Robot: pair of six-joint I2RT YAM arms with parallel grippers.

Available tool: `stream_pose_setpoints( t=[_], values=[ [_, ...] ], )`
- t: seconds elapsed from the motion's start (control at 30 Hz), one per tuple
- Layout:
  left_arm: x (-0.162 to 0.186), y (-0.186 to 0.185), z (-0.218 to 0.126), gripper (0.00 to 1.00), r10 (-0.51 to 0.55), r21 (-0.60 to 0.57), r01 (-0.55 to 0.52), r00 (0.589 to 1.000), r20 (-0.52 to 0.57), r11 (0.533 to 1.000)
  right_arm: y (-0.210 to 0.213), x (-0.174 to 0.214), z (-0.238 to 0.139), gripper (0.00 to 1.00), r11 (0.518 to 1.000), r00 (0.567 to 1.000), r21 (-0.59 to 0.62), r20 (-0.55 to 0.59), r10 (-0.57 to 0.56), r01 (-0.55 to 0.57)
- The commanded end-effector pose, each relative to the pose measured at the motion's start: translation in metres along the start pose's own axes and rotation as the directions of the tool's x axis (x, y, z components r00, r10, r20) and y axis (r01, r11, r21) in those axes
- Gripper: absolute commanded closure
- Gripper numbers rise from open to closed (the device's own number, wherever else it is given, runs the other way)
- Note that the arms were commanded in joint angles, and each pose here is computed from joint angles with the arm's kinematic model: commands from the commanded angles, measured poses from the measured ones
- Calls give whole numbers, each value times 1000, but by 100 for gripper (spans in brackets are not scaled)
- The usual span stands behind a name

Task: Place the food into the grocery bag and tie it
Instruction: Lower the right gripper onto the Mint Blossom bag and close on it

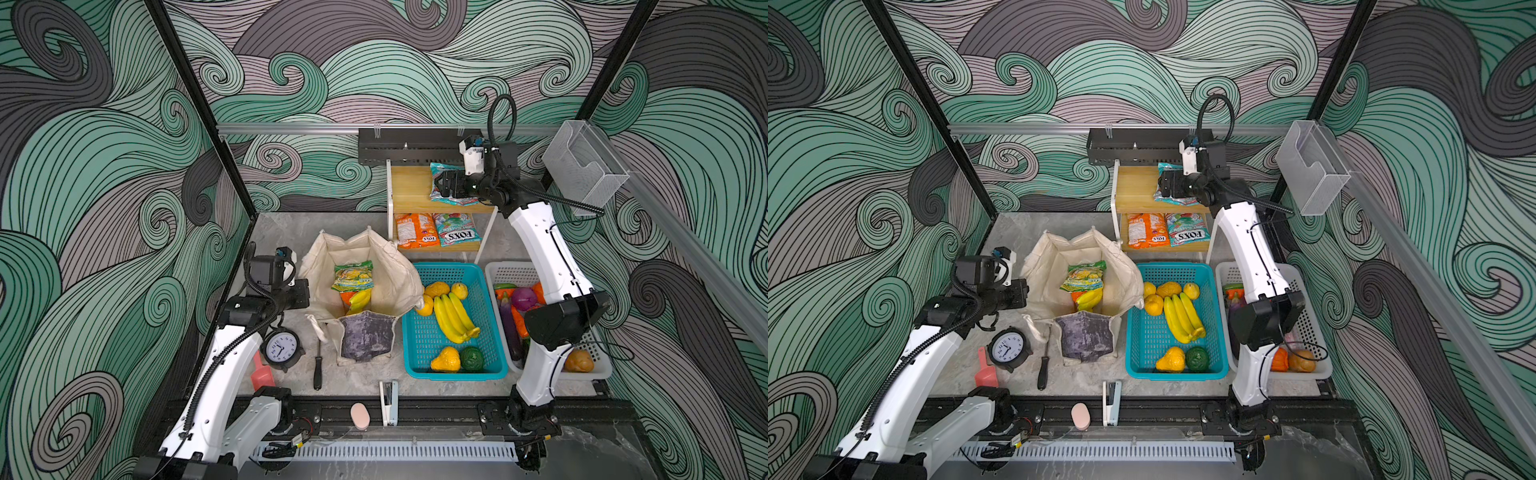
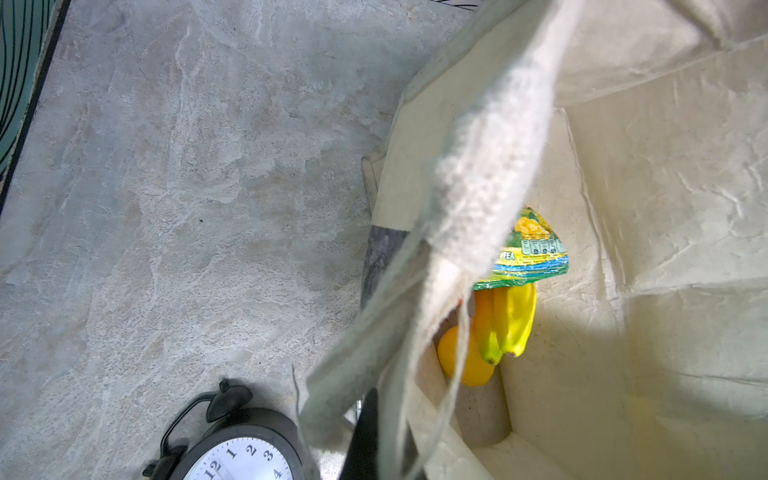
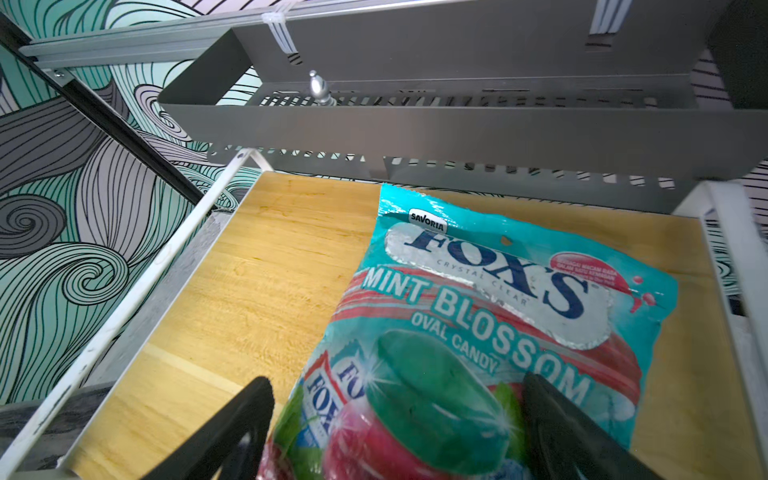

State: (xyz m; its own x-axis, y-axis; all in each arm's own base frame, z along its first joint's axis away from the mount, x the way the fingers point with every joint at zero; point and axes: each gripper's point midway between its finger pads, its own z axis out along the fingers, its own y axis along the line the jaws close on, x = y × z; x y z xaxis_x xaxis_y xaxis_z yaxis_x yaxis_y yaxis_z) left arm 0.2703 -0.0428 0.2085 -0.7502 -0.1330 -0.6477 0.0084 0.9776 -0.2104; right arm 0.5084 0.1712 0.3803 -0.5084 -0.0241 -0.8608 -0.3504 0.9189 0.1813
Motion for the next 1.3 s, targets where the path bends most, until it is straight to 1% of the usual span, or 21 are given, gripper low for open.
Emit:
stream_pose_setpoints(
  t=[0.0, 0.13, 0.27, 0.4, 0.5, 0.67, 0.8, 0.97, 1.17, 1.27],
  values=[
    [1, 0, 1, 100, 1, 5, -1, 1000, -2, 1000, 8, 2, 6, 7, 999, 1000, -33, -20, 22, -22],
    [1, 1, 1, 100, 1, 3, -1, 1000, -3, 1000, 12, -9, -11, 5, 999, 1000, -42, 8, 19, -19],
    [0, 0, 0, 100, 1, 3, -1, 1000, 3, 1000, 18, -23, -35, 0, 998, 998, -50, 56, 30, -27],
    [0, 1, 0, 100, 1, -2, -1, 1000, 3, 1000, 16, -31, -56, 0, 999, 995, -28, 89, 41, -38],
    [0, 3, 0, 100, 2, -11, -2, 1000, 4, 1000, 14, -26, -70, 0, 997, 994, -31, 86, 75, -72],
    [-1, 2, -1, 100, 1, -8, -1, 1000, 9, 1000, 0, -9, -95, 1, 983, 981, -24, 64, 185, -184],
    [-1, 2, -2, 100, 2, -3, -2, 1000, 10, 1000, -11, 6, -109, 1, 974, 973, -10, 51, 227, -226],
    [-1, 1, -2, 100, 2, 3, -2, 1000, 11, 1000, -15, 29, -101, 12, 956, 957, -50, -18, 288, -289],
    [-1, 0, -3, 100, 2, 5, -2, 1000, 12, 1000, -18, 35, -92, 26, 947, 948, -44, -36, 317, -319],
    [-2, 1, -4, 100, 3, 2, -3, 1000, 19, 1000, -20, 38, -85, 30, 943, 944, -41, -47, 327, -329]
  ],
)
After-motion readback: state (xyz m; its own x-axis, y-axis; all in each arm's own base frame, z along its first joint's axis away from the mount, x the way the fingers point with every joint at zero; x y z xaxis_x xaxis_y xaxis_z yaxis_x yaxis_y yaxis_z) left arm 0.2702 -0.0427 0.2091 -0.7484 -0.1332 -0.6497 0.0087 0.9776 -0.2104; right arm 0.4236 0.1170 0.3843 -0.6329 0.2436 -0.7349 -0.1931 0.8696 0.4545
